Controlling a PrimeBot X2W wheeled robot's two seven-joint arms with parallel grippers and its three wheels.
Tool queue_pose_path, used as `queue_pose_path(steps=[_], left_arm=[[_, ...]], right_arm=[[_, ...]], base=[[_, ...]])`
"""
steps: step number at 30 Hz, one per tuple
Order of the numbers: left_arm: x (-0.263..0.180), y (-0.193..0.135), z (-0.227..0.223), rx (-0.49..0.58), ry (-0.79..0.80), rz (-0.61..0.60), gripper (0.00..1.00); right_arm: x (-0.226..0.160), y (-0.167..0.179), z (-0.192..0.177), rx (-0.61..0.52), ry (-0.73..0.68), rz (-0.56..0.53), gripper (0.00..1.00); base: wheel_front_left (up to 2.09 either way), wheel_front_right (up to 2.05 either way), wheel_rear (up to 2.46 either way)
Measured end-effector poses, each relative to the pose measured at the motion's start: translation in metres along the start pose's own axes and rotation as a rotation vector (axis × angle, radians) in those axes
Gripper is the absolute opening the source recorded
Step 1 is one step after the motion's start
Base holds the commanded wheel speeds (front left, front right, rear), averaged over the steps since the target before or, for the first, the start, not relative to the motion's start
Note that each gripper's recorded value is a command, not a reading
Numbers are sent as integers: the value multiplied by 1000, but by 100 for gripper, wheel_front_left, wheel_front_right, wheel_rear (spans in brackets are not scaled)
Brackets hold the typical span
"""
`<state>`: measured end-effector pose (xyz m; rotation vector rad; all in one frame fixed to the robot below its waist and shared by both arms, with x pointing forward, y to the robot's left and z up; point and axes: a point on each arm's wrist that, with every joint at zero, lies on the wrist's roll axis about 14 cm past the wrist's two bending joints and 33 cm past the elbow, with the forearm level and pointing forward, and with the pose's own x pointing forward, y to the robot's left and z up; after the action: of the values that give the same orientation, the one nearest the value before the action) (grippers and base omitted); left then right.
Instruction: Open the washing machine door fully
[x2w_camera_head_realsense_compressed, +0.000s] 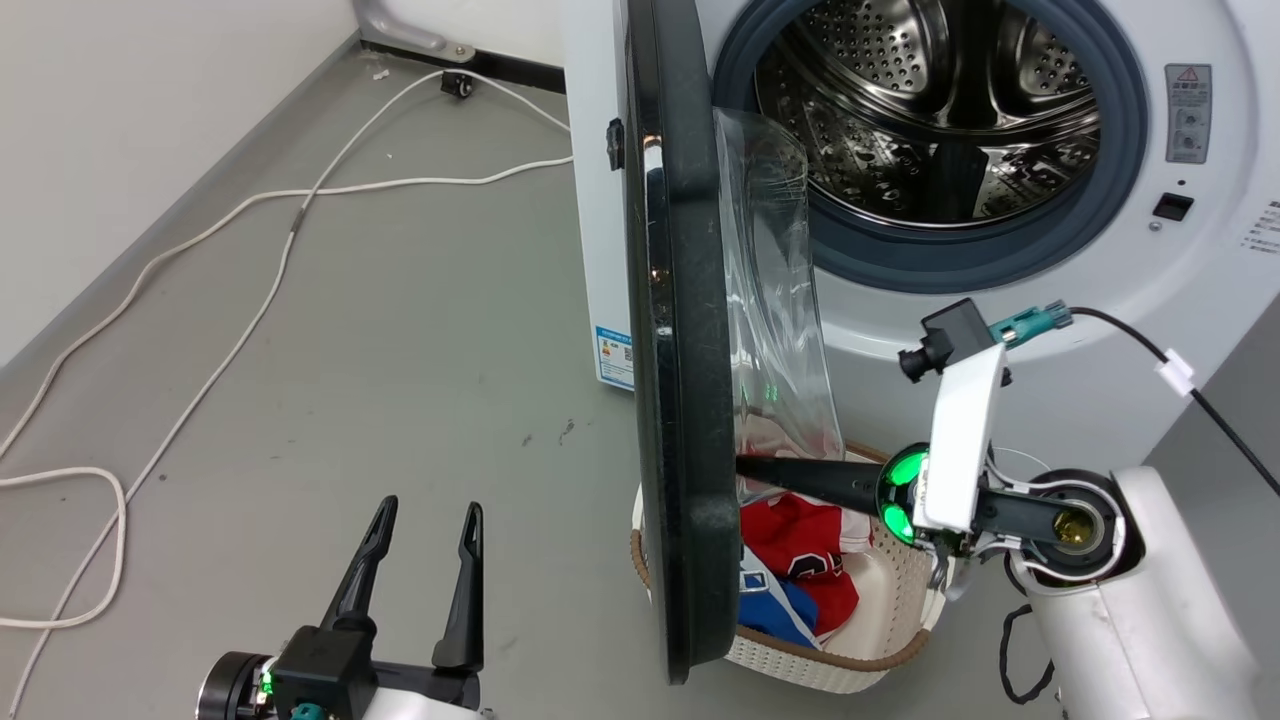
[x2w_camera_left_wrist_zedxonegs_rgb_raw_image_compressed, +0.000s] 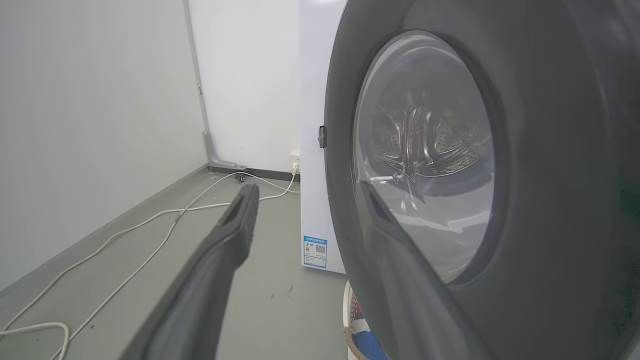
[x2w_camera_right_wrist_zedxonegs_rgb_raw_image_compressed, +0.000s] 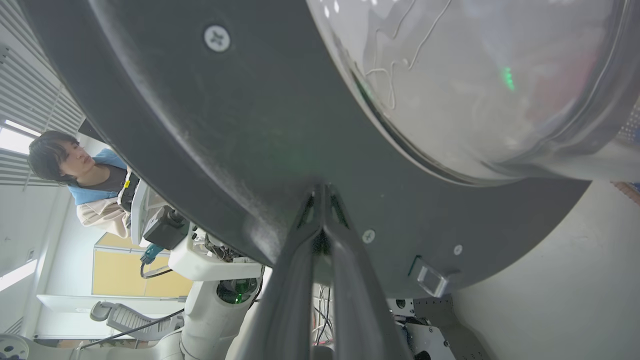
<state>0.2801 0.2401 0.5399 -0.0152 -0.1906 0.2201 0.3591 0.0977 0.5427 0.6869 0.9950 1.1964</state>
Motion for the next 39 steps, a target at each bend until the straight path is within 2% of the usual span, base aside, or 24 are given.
queue_pose_path(steps=[9,14,19,22,25,28,29,30,31,33,39], left_arm=[[4,-5,3,-12,-16,-20,100],[6,-9,5,-19,-23,-30,100],[8,-13,2,-28,-16,-47,100],[9,-14,2,-27,-14,-49,100],[9,-15,-1,-29,-7,-55,100],[9,-17,-1,-32,-6,-62,100],[10,-17,-1,-32,-5,-63,100],[10,-17,-1,-32,-7,-63,100],[10,-17,-1,-31,-8,-62,100],[10,-17,-1,-31,-8,-63,100],[7,-19,-4,-26,3,-76,100]], right_arm=[[-35,4,32,-98,-195,-62,0],[-66,-2,49,-283,-350,-200,0],[-93,-13,59,-550,-499,-370,0],[-112,-19,69,-687,-630,-436,0],[-132,-32,71,-796,-720,-510,0],[-145,-49,65,-838,-780,-566,1],[-150,-55,63,-835,-805,-587,43],[-157,-63,61,-845,-822,-625,100],[-159,-72,55,-864,-809,-663,100],[-161,-84,44,-828,-830,-700,100],[-159,-99,18,-750,-892,-753,100]], base=[[0,0,0],[0,0,0],[0,0,0],[0,0,0],[0,0,0],[0,0,0],[0,0,0],[0,0,0],[0,0,0],[0,0,0],[0,0,0]])
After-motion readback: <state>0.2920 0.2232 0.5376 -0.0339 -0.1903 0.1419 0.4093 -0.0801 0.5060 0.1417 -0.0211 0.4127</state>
